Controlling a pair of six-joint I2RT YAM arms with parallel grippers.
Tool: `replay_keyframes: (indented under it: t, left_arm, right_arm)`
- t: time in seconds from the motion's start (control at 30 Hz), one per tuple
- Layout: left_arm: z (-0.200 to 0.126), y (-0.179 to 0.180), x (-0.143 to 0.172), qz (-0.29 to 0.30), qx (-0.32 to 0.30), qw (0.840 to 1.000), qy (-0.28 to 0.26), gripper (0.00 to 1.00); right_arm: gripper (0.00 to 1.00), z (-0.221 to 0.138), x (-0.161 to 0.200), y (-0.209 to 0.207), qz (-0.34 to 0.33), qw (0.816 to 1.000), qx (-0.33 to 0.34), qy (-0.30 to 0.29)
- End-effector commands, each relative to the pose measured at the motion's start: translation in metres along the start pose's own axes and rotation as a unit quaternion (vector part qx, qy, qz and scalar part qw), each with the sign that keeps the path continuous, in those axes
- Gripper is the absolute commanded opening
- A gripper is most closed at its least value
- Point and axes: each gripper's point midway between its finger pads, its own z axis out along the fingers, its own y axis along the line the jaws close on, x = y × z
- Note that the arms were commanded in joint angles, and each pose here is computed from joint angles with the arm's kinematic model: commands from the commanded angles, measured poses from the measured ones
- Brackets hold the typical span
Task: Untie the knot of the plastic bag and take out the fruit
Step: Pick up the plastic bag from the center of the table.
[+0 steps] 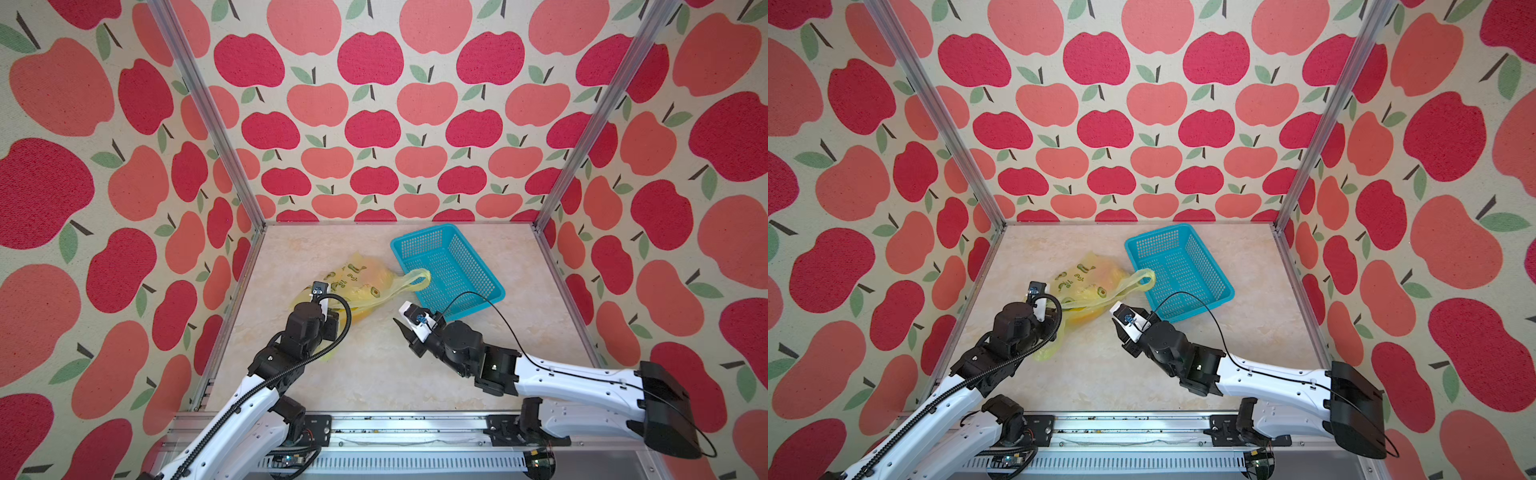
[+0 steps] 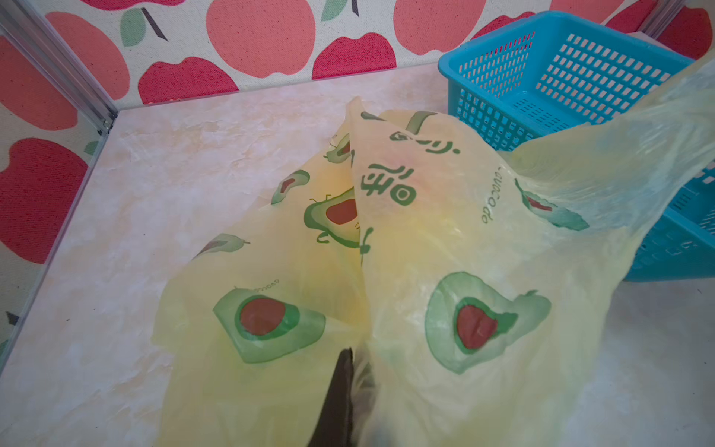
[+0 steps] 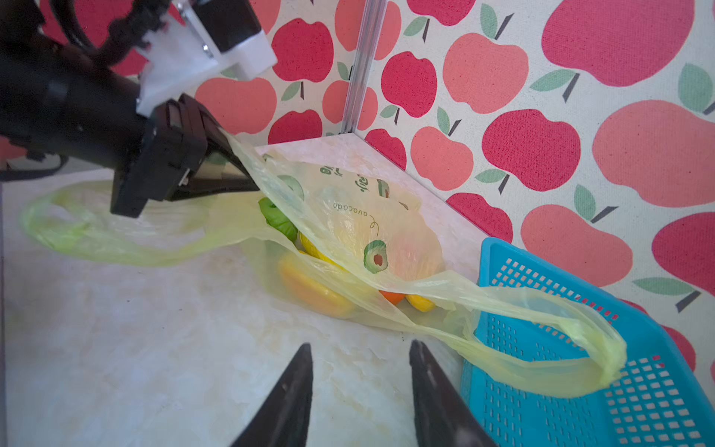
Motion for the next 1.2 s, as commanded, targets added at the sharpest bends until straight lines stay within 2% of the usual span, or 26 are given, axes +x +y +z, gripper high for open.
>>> replay_keyframes:
  t: [0.0, 0.07, 0.17, 0.23, 0.27, 0.37, 0.53, 0.63, 0.83, 1.03, 1.13, 1.17]
  left_arm:
    - [-0.002, -0.007, -0.005, -0.022, 0.028, 0.999, 0.001, 0.0]
    - [-0.004, -0.008, -0.012, -0.023, 0.032, 0.999, -0.001, 0.0]
    - [-0.011, -0.009, -0.029, -0.026, 0.034, 0.999, -0.008, 0.0]
    - [-0.016, -0.012, -0.042, -0.03, 0.04, 0.999, -0.017, 0.0]
    - [-0.018, -0.013, -0.049, -0.031, 0.045, 0.998, -0.022, 0.0]
    - [-0.023, -0.018, -0.065, -0.03, 0.055, 0.998, -0.027, 0.0]
    - [-0.03, -0.016, -0.081, -0.046, 0.051, 0.997, -0.033, 0.0]
    - [-0.033, -0.015, -0.086, -0.081, 0.056, 0.994, -0.038, 0.0]
    - [-0.036, -0.012, -0.08, -0.093, 0.052, 0.993, -0.049, 0.0]
    - [-0.03, -0.023, -0.06, -0.097, 0.09, 0.989, -0.069, 0.0]
    - [-0.03, -0.026, -0.051, -0.081, 0.091, 0.991, -0.06, 0.0]
    - [-0.029, -0.028, -0.049, -0.077, 0.092, 0.991, -0.061, 0.0]
  right_arm:
    - [0.31, 0.024, 0.0, 0.007, -0.018, 1.0, -0.001, 0.022]
    - [0.26, 0.042, 0.005, 0.013, -0.022, 0.999, -0.004, 0.039]
    - [0.24, 0.069, 0.013, 0.019, -0.007, 0.998, -0.019, 0.057]
    - [0.24, 0.084, 0.015, 0.025, 0.004, 0.997, -0.032, 0.066]
    - [0.25, 0.096, 0.018, 0.01, 0.014, 0.997, -0.015, 0.075]
    - [0.3, 0.115, 0.016, 0.001, 0.023, 0.996, 0.003, 0.089]
    - [0.43, 0.136, 0.028, -0.012, 0.047, 0.992, 0.025, 0.117]
    - [0.45, 0.145, 0.049, -0.012, 0.058, 0.987, 0.024, 0.147]
    - [0.66, 0.138, 0.08, 0.021, 0.06, 0.984, -0.023, 0.165]
    - [0.8, 0.123, 0.099, 0.057, 0.037, 0.98, -0.059, 0.187]
    - [0.97, 0.117, 0.106, 0.083, 0.03, 0.977, -0.082, 0.195]
    - [0.99, 0.118, 0.109, 0.089, 0.032, 0.976, -0.088, 0.197]
